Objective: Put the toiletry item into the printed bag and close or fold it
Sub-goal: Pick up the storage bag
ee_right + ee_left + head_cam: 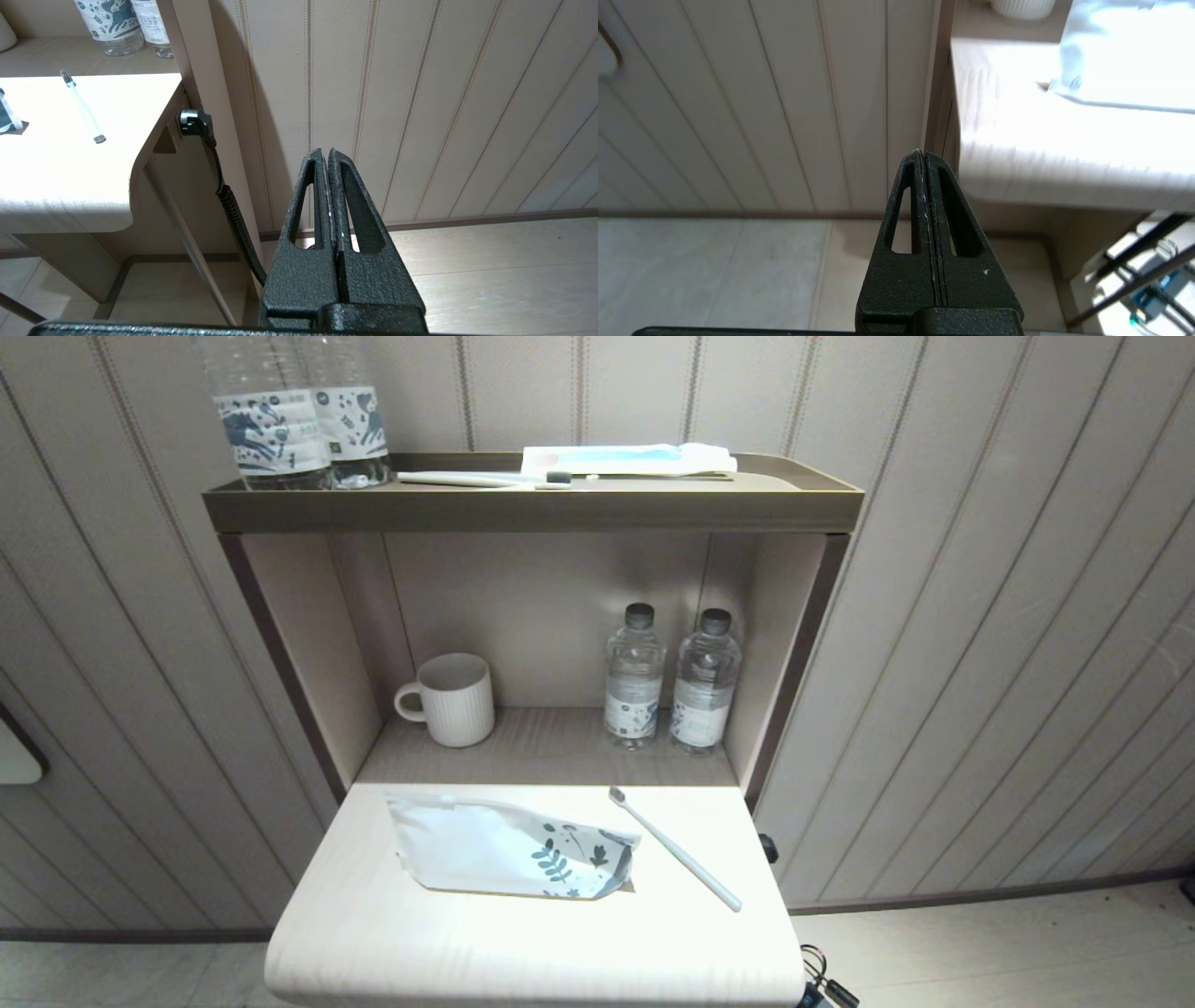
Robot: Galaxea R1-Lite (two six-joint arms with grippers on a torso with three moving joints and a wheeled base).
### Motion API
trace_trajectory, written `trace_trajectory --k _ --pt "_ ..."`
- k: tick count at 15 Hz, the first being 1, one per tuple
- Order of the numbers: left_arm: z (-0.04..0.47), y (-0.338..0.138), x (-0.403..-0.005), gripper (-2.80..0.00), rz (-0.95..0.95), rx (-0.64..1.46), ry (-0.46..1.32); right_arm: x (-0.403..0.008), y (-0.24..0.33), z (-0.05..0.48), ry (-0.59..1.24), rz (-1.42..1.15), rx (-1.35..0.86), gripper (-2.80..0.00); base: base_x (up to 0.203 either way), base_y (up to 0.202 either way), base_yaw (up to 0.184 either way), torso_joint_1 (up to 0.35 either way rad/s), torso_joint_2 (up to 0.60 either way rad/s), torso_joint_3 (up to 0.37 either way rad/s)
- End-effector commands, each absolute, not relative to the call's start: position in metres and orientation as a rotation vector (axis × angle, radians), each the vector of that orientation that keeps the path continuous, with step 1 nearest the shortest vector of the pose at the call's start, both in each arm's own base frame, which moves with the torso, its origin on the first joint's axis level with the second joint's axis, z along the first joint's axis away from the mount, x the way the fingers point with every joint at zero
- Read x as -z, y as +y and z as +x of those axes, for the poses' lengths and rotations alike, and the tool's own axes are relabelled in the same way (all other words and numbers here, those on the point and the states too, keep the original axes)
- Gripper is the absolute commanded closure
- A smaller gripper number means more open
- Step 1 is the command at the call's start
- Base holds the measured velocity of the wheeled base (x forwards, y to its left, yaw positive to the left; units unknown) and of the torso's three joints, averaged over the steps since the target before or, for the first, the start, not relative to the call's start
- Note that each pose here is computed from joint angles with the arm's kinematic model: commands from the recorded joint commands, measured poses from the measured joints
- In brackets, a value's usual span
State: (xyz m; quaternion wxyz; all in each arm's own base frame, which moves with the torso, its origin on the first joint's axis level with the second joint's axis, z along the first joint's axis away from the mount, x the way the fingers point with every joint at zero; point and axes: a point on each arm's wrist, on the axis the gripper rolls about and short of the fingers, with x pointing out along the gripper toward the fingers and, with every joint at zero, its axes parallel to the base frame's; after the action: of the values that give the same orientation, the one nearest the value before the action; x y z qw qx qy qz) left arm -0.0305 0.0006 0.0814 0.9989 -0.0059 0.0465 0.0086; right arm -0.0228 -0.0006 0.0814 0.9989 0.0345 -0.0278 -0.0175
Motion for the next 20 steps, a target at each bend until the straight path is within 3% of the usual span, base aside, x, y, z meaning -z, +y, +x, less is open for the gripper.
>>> trace_trajectory --k 1,5,7,12,20 --pt "-0.034 0.001 -0.099 0.0 -0.011 -0.014 0.052 -0.082 -0.001 -0.023 -0.055 0.068 0.035 0.0 0.0 0.0 0.0 0.0 0.0 0.0" --pt "-0.021 -0.002 -0.171 0.0 -0.023 0.138 0.091 -0.082 -0.001 -0.023 -0.055 0.069 0.035 0.0 0.0 0.0 0.0 0.0 0.0 0.0" --pt "-0.007 -0.006 -0.204 0.0 -0.081 0.374 0.172 -0.081 -0.001 -0.023 -0.055 0.068 0.035 0.0 0.0 0.0 0.0 0.0 0.0 0.0" --pt "0.047 -0.023 -0.238 0.0 -0.232 0.8 0.477 -0.081 -0.001 -0.023 -0.055 0.069 0.035 0.0 0.0 0.0 0.0 0.0 0.0 0.0" --pt "0.079 -0.03 -0.247 0.0 0.363 1.039 0.496 -0.082 -0.001 -0.023 -0.056 0.068 0.035 0.0 0.0 0.0 0.0 0.0 0.0 0.0"
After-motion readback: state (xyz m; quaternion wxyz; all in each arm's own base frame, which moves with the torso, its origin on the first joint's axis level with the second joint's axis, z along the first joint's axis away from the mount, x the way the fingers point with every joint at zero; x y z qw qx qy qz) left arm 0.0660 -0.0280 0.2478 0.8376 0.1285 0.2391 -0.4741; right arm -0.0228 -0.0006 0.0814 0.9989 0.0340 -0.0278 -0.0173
